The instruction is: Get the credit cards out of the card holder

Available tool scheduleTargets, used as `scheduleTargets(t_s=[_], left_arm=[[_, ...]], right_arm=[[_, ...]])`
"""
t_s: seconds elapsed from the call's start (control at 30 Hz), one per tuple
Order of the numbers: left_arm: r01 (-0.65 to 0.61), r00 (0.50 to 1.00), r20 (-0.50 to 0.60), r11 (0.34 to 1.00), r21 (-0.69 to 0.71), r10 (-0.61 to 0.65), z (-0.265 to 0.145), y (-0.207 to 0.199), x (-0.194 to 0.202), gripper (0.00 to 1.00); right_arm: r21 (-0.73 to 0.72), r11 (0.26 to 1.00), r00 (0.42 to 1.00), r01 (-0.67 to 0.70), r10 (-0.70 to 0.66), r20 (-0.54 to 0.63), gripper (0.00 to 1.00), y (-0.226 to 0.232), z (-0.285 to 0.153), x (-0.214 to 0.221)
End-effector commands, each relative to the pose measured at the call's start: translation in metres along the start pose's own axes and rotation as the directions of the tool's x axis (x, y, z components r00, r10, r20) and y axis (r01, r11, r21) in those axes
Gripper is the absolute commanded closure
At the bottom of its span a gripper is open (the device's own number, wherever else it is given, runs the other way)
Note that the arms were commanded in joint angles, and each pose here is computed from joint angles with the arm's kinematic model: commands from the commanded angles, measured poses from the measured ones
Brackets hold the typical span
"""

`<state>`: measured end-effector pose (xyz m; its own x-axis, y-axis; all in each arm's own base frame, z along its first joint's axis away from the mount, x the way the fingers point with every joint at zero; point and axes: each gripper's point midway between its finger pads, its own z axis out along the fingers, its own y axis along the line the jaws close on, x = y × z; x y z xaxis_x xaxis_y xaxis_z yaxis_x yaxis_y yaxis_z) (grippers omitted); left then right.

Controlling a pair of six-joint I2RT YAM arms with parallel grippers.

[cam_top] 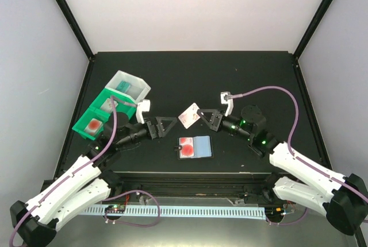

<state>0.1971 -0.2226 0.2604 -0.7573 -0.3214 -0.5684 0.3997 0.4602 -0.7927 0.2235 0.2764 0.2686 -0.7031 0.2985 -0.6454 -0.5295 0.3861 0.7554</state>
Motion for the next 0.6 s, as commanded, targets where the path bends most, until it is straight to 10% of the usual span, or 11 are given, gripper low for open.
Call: scheduleTargets(t_s=[0.0,0.57], left_arm=[[0.038,0.998,0.044,0.996,0.085,-0.042,0.003,-0.016,-0.012,0.03],[0.102,0.993,0.020,0.949,0.297,-0.113,0.017,-0.036,-0.009,0.32]], right_arm=[[-0.065,0.997,0.997,-0.037,0.041,0.069,0.99,0.015,0.004,-0.020],[-0.181,0.970,0.977,-0.162,0.184,0.110,0.99,0.036,-0.007,-0.032]])
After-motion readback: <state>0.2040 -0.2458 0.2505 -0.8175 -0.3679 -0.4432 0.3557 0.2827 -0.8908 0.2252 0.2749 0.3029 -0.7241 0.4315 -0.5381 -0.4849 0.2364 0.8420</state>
